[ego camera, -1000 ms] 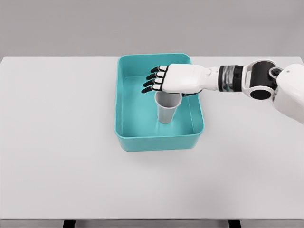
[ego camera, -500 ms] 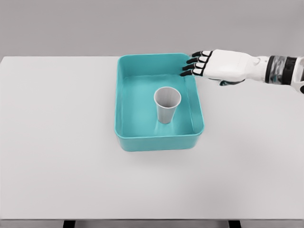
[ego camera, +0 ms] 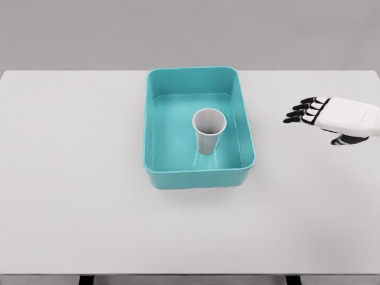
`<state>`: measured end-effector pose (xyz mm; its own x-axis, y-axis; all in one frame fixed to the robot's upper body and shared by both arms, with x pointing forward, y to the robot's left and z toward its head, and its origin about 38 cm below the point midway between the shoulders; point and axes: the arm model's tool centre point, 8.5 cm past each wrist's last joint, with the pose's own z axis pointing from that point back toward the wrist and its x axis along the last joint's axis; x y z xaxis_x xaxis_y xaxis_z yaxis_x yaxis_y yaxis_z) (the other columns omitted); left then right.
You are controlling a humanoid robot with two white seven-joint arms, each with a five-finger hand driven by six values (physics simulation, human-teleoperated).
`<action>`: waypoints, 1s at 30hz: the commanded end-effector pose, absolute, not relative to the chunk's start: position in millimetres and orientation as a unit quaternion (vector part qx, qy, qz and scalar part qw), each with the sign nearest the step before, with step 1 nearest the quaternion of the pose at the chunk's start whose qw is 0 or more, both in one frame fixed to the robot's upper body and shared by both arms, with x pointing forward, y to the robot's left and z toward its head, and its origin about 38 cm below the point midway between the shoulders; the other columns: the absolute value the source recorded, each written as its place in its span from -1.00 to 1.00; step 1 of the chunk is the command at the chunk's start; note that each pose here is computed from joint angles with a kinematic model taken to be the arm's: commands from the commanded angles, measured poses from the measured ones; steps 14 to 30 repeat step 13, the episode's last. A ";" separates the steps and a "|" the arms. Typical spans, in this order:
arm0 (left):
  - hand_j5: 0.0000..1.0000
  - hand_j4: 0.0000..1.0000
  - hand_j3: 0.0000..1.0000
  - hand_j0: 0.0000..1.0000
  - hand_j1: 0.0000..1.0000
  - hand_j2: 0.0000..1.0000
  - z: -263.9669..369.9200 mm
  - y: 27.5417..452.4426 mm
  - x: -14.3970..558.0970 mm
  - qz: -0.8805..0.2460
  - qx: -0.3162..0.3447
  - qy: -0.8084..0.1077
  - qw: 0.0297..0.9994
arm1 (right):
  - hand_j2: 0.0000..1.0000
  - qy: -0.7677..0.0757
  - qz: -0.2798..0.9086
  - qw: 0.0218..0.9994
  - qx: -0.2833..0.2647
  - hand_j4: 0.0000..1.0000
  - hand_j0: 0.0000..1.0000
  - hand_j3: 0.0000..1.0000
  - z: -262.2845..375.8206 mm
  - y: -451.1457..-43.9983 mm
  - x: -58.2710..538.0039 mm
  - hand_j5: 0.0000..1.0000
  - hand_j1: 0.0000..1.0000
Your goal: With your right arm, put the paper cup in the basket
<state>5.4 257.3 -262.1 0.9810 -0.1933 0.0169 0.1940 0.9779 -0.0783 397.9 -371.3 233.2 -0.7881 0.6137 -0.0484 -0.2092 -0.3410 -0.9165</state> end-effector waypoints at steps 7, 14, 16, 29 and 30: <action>1.00 1.00 1.00 1.00 1.00 1.00 -262.0 257.2 9.2 -0.098 -0.040 -0.009 0.994 | 1.00 -0.505 0.796 0.277 -0.185 1.00 1.00 1.00 218.0 -377.7 390.3 1.00 1.00; 1.00 1.00 1.00 1.00 1.00 1.00 -262.1 257.7 6.4 -0.098 -0.038 -0.002 0.994 | 1.00 -0.499 0.798 0.290 -0.177 1.00 1.00 1.00 207.5 -382.5 386.4 1.00 1.00; 1.00 1.00 1.00 1.00 1.00 1.00 -262.1 257.7 6.4 -0.098 -0.038 -0.002 0.994 | 1.00 -0.499 0.798 0.290 -0.177 1.00 1.00 1.00 207.5 -382.5 386.4 1.00 1.00; 1.00 1.00 1.00 1.00 1.00 1.00 -262.1 257.7 6.4 -0.098 -0.038 -0.002 0.994 | 1.00 -0.499 0.798 0.290 -0.177 1.00 1.00 1.00 207.5 -382.5 386.4 1.00 1.00; 1.00 1.00 1.00 1.00 1.00 1.00 -262.1 257.7 6.4 -0.098 -0.038 -0.002 0.994 | 1.00 -0.499 0.798 0.290 -0.177 1.00 1.00 1.00 207.5 -382.5 386.4 1.00 1.00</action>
